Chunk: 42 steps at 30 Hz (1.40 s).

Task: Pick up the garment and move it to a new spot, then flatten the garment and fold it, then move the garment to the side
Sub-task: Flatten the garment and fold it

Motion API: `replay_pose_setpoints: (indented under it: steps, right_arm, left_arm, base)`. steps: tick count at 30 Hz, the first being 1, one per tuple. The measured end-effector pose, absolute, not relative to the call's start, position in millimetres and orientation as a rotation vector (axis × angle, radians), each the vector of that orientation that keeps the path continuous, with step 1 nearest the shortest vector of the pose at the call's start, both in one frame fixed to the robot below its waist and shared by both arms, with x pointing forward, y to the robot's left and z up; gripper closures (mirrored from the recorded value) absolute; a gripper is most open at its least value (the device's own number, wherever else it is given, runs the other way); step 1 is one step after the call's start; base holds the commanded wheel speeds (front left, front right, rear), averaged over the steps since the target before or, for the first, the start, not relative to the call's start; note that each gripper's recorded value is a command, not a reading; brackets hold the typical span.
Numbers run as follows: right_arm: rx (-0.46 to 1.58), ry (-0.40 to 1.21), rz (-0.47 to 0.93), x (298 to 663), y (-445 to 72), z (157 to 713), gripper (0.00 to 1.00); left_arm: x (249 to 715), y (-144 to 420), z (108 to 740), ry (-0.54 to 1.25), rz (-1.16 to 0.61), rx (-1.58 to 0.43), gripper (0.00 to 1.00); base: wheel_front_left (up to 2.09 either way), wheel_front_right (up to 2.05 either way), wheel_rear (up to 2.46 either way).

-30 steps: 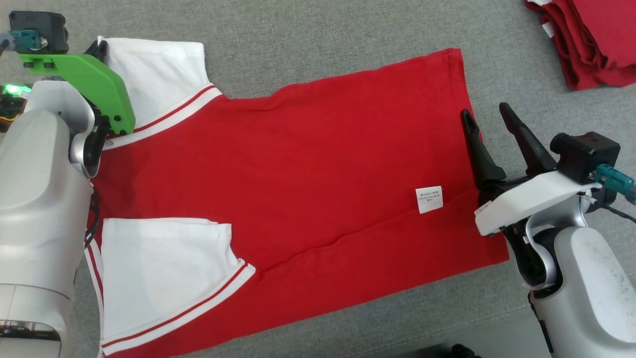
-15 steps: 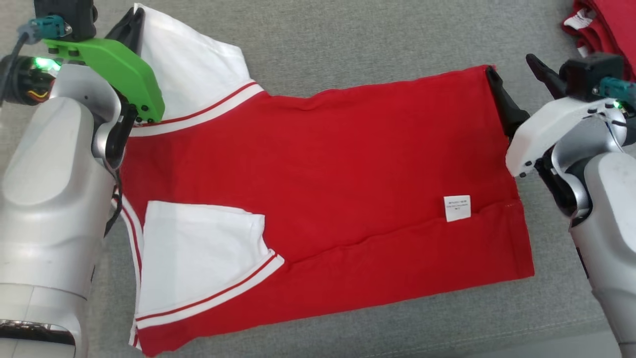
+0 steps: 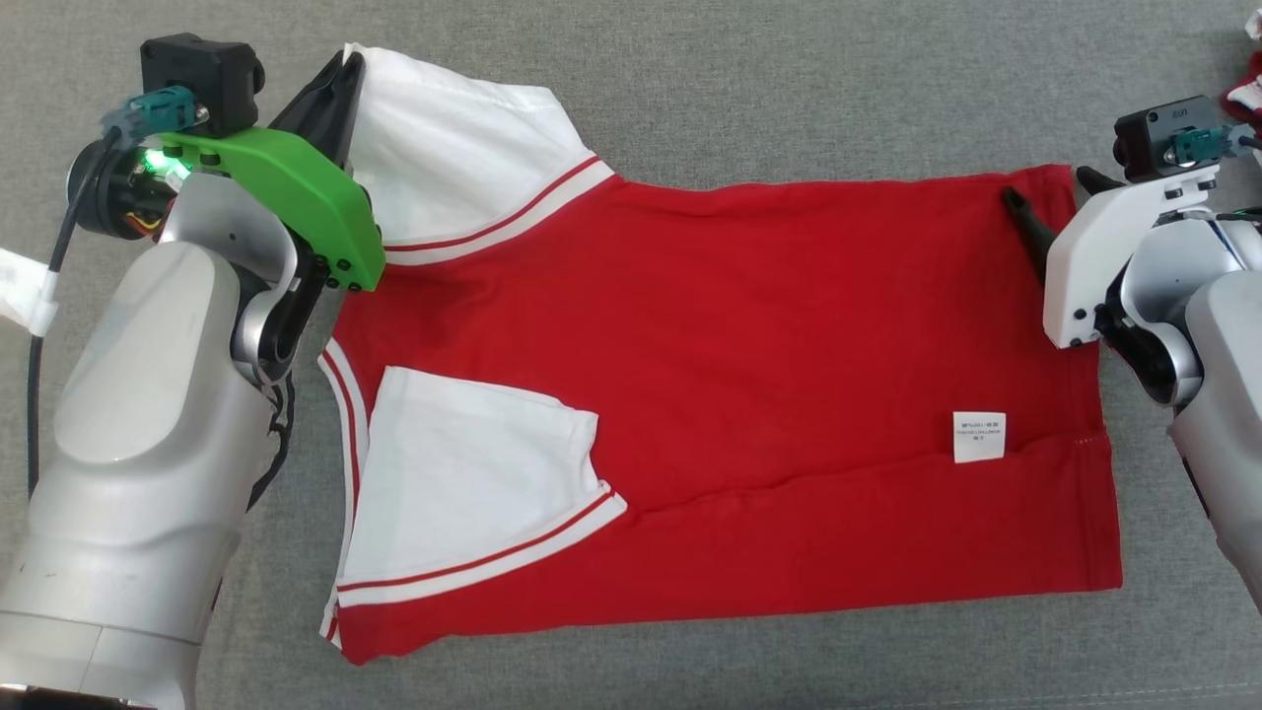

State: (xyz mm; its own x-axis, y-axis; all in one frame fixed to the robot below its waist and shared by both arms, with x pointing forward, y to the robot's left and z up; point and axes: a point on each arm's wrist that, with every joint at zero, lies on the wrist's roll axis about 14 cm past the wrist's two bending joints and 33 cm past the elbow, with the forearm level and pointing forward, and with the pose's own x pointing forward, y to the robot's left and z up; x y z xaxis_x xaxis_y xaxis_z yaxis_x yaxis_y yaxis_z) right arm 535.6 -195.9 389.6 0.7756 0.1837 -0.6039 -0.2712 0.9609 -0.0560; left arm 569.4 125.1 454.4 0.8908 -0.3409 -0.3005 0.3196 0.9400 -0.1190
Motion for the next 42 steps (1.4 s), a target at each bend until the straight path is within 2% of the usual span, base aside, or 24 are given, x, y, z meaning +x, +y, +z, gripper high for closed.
replay_pose_setpoints:
  steps: [3, 4, 5, 9, 10, 12, 19, 24, 32, 42]
  right_arm:
    - [-0.137, 0.643, 0.247, 538.4, -195.5, 388.1, 0.00]
    - [-0.135, 0.646, 0.246, 539.1, -196.0, 386.7, 0.22]
    - [-0.133, 0.648, 0.245, 540.3, -196.0, 386.1, 0.51]
    - [-0.137, 0.655, 0.249, 542.8, -195.3, 383.3, 0.68]
    - [-0.140, 0.657, 0.250, 542.9, -195.1, 382.9, 0.76]
    - [-0.136, 0.651, 0.246, 543.6, -196.2, 383.3, 1.00]
    - [-0.112, 0.532, 0.256, 546.1, -194.3, 407.6, 1.00]
    - [-0.083, 0.417, 0.290, 533.0, -187.9, 433.5, 1.00]
    - [-0.012, 0.298, 0.303, 479.8, -188.0, 465.5, 1.00]
    - [0.084, 0.304, 0.236, 423.0, -192.6, 462.7, 1.00]
  left_arm:
    - [568.2, 127.2, 455.9, 0.318, -0.335, -0.077, 1.00]
    - [568.0, 127.4, 456.1, 0.316, -0.334, -0.082, 1.00]
    - [567.6, 127.8, 455.8, 0.317, -0.333, -0.089, 1.00]
    - [565.1, 129.4, 454.0, 0.322, -0.328, -0.097, 1.00]
    - [564.5, 129.4, 454.3, 0.321, -0.327, -0.103, 1.00]
    - [563.5, 129.6, 456.6, 0.309, -0.325, -0.114, 1.00]
    - [550.2, 131.3, 470.4, 0.253, -0.330, -0.136, 1.00]
    - [530.1, 134.1, 487.0, 0.188, -0.327, -0.167, 1.00]
    - [466.8, 139.0, 504.4, 0.129, -0.300, -0.230, 1.00]
    - [399.2, 130.0, 488.9, 0.197, -0.264, -0.338, 1.00]
  base:
    - [0.00, 0.00, 0.00]
    - [0.00, 0.00, 0.00]
    - [0.00, 0.00, 0.00]
    - [0.00, 0.00, 0.00]
    - [0.00, 0.00, 0.00]
    - [0.00, 0.00, 0.00]
    - [0.00, 0.00, 0.00]
    - [0.00, 0.00, 0.00]
    - [0.00, 0.00, 0.00]
    - [0.00, 0.00, 0.00]
